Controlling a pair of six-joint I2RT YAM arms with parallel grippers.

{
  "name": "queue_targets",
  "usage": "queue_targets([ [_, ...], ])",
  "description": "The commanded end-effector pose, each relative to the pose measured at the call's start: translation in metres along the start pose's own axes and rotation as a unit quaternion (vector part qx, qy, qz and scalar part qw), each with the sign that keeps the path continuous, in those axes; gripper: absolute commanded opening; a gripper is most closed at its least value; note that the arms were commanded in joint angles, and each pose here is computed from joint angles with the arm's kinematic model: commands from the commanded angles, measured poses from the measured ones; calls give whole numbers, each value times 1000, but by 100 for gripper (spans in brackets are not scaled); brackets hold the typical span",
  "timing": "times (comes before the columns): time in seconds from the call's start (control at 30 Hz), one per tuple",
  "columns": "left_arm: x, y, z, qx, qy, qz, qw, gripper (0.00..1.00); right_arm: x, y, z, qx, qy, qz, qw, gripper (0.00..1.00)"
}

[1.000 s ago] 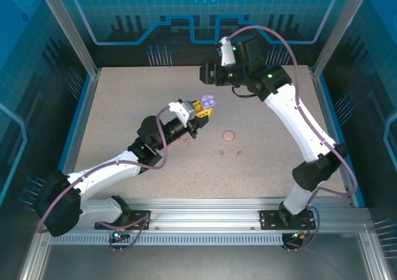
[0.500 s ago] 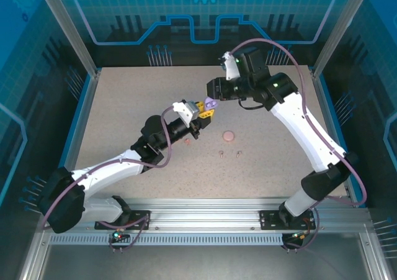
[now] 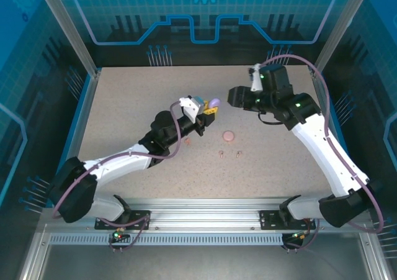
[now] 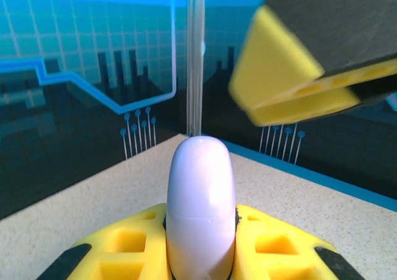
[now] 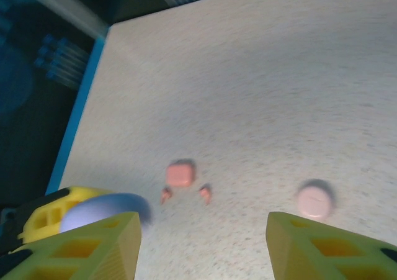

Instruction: Insert wireless bluetooth earbuds into charging case

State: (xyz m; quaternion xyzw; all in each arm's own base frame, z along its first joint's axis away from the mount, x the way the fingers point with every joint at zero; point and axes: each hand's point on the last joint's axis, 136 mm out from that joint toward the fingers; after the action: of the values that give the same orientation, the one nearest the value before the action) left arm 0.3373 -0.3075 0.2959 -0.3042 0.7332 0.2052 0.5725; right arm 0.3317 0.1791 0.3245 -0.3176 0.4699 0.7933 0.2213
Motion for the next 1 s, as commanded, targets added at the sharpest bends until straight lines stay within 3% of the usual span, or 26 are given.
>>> queue_targets([
  [0.0, 29, -16, 31, -50, 76, 39, 995, 0, 5, -6, -35, 47, -59, -13, 997, 57],
  [0.23, 105, -39, 77, -109, 235, 140, 956, 0, 58, -37, -71, 90, -98, 38, 990, 58],
  [0.37, 142, -54, 93, -142, 306, 209, 918, 0, 76, -48, -85, 110, -107, 55, 987, 58],
  [0.57, 185, -63, 120, -191, 407, 266, 853, 0, 84, -58, -92, 120, -114, 64, 984, 59],
  [0.83, 231, -70, 142, -233, 488, 320, 778, 0, 89, -65, -100, 128, -122, 76, 981, 59],
  [0.97, 239, -70, 145, -246, 497, 332, 763, 3, 93, -69, -101, 128, -126, 86, 980, 59],
])
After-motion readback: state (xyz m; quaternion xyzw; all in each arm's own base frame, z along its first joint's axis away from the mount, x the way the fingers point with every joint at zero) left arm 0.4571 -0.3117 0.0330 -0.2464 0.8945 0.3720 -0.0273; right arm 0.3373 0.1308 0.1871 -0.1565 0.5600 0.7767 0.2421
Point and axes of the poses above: each hand's point on the last joint's axis, 136 mm out from that joint toward the fingers, its own y axis back along the fingers, its own z axis along the line the jaws close on, x = y × z, and after that the axes turned 12 degrees about y, right-handed
